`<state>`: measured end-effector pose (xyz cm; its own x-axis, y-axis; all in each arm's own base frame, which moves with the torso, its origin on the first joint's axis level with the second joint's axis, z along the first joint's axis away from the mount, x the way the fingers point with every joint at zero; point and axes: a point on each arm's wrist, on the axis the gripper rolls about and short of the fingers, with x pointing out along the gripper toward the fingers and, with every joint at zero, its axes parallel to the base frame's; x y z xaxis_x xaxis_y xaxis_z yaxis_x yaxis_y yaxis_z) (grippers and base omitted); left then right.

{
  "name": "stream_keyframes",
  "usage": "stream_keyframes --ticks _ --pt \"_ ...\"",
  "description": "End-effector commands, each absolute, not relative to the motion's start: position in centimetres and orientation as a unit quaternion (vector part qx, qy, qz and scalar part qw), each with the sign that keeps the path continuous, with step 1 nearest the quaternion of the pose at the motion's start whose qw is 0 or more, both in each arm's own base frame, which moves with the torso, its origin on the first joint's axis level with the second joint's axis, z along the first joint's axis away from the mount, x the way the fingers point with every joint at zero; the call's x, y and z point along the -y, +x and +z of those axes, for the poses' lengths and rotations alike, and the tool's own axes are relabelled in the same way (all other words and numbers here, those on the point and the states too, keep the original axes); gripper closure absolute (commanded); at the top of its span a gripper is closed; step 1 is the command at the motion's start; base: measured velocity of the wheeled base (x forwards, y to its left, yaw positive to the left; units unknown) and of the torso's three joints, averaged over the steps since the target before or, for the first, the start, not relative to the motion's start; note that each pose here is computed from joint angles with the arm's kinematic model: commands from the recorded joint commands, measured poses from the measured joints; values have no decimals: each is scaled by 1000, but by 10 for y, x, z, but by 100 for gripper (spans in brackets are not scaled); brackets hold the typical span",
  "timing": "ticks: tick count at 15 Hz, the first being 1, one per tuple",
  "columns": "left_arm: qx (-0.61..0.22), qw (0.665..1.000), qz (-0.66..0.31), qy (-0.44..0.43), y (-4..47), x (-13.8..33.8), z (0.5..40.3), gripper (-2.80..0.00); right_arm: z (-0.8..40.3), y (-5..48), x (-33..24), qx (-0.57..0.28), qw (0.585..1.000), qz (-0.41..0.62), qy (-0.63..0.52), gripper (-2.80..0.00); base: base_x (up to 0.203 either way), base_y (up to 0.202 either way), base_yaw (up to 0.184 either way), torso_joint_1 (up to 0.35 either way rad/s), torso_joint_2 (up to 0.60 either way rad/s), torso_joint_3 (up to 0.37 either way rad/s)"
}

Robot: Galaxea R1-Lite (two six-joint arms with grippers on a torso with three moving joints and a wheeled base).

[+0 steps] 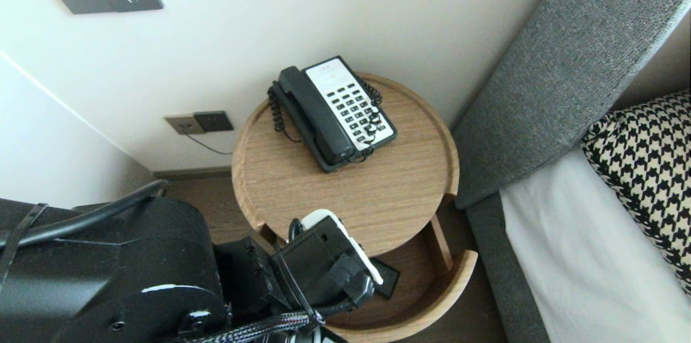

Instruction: Open the nightstand drawer

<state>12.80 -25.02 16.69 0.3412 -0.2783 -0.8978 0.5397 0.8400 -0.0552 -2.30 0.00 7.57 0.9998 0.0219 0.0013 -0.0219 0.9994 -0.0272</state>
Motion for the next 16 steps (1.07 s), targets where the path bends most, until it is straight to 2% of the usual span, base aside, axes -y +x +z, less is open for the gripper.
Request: stream_keyframes --ticks 1,3,6,13,16 --pt "-494 822 -264 105 128 251 184 0 76 -23 0 3 1000 11 -14 0 0 0 0 0 0 0" --pt "-478 831 -271 86 130 250 198 0 76 -23 0 3 1000 11 -14 0 0 0 0 0 0 0" --pt "-500 823 -249 100 138 249 180 0 76 -23 0 3 1000 11 -14 0 0 0 0 0 0 0" --pt "-500 828 -238 87 158 264 143 0 76 -23 0 3 1000 11 -14 0 0 0 0 0 0 0" --pt "-506 824 -237 91 156 260 138 0 76 -23 0 3 1000 11 -14 0 0 0 0 0 0 0"
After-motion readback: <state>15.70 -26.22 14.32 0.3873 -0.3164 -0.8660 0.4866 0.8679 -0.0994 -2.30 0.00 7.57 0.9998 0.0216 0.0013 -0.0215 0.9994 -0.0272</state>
